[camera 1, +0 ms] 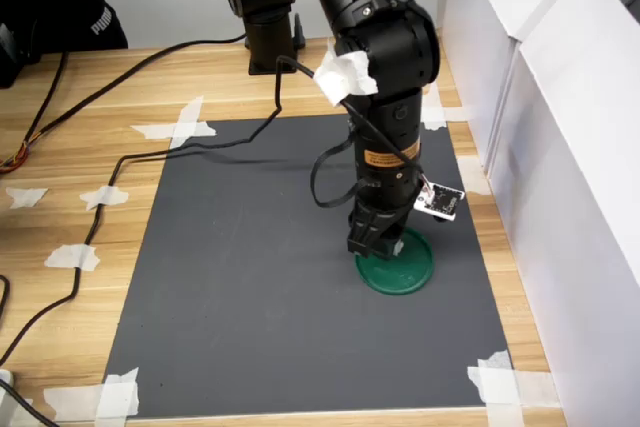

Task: Grasp a white terminal and put it on the green lid.

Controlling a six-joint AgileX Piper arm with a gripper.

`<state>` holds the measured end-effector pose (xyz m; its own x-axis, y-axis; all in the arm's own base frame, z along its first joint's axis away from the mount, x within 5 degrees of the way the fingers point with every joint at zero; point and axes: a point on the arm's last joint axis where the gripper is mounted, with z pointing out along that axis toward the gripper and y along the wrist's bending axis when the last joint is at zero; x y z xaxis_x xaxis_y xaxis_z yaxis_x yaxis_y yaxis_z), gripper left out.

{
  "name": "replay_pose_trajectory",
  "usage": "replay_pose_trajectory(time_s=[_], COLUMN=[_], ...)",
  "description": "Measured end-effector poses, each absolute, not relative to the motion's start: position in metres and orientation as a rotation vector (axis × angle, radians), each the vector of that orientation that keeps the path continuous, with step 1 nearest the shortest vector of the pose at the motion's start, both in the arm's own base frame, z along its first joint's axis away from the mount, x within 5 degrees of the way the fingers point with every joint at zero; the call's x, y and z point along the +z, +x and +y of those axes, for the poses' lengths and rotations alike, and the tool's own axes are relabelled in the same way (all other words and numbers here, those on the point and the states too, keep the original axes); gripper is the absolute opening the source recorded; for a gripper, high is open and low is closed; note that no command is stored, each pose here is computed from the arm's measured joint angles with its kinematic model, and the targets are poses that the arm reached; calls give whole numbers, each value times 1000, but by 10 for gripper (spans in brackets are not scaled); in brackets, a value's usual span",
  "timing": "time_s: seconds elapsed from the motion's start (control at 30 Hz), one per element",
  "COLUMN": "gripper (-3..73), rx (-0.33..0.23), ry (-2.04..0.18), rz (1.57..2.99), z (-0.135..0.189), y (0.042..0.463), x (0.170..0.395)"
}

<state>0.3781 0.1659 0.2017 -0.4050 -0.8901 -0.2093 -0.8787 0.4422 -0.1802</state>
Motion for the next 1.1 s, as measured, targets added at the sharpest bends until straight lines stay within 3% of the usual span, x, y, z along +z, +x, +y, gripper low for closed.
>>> replay_pose_trajectory(time_s=[0.17,0.37,0.47,0.67,0.87,0.97,1.1], gripper=[516,513,483,310,31,-4,-14], rx=[-63,-43,-30,2,8,7,-51], ry=[-1435,-1207,-1132,-1002,-955,-908,-850], rz=[2392,2343,2320,2298,2250,2211,2112], z=[163,151,142,120,95,78,56], y=[371,344,323,275,222,201,175], x=[234,295,309,320,330,337,349])
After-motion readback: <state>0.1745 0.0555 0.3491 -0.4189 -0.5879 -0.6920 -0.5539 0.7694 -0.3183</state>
